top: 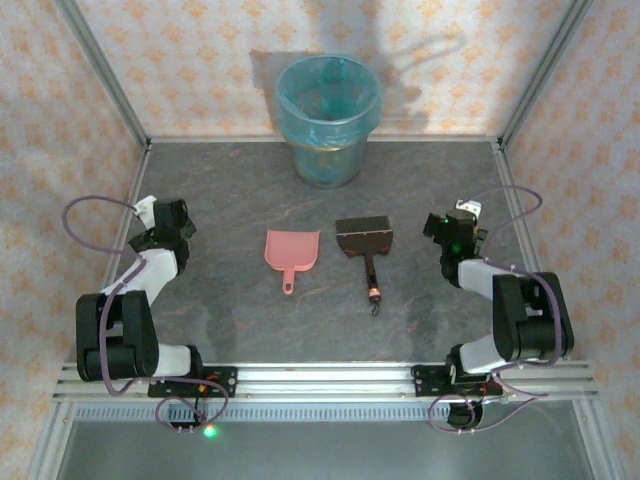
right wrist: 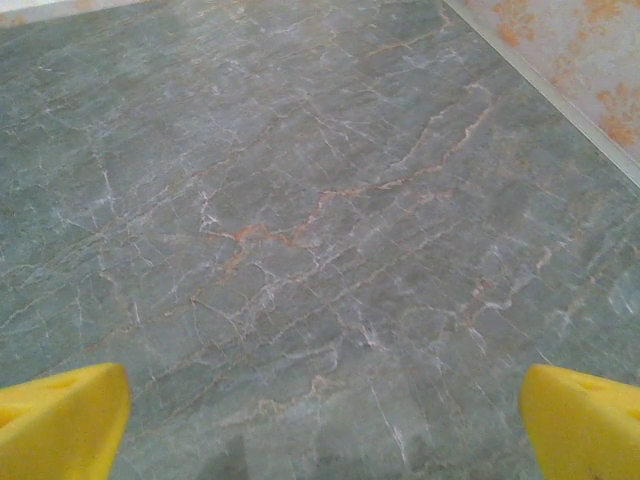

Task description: Sweep away the paper scraps from the table

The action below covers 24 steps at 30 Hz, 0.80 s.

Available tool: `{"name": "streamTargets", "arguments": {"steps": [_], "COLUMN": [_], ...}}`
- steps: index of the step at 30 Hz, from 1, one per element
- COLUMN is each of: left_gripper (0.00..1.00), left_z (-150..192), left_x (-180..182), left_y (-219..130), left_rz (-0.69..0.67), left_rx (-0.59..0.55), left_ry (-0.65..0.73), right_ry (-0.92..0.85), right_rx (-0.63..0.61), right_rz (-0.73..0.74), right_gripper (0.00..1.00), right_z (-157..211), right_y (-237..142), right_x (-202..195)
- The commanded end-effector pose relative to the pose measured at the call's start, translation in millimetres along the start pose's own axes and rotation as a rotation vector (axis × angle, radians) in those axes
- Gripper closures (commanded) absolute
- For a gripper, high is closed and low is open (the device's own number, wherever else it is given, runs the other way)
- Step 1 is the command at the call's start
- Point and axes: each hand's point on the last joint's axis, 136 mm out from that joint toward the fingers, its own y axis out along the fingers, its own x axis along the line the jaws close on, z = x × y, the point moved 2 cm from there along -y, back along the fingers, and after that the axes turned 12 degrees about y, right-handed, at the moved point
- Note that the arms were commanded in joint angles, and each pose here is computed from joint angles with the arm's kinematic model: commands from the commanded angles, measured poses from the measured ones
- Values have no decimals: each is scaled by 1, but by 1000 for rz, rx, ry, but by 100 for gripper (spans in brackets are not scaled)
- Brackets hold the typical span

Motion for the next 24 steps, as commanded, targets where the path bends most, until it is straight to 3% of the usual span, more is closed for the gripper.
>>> {"name": "streamTargets", "arguments": {"steps": [1,3,5,11,16,24], "left_gripper": [0,0,0,0,0,0], "left_z": [-17,-14,-10,-5,-4,-5], "left_x": [-1,-8,-18,-48,-48,-48], "left_y": [-1,-2,-4,-21,-29,-32], "left_rz": [1,25,56,158,125,90], "left_rx": [-123,-139,-167,-250,-287,-305], "left_ry": [16,40,74,201,217,231], "right_ry": [14,60,49,66,16,-1], "right_rx": [-69,-125,-85,-154,-209,-199], "right_rz": [-73,-124,-111,-113,-128,-111], "right_gripper": [1,1,1,1,1,1], "right_z": [-12,-8,-6,0,5,5], "right_y": [0,2,1,-4,-16,-14], "right_x": [7,3,2,-4,2,5]}}
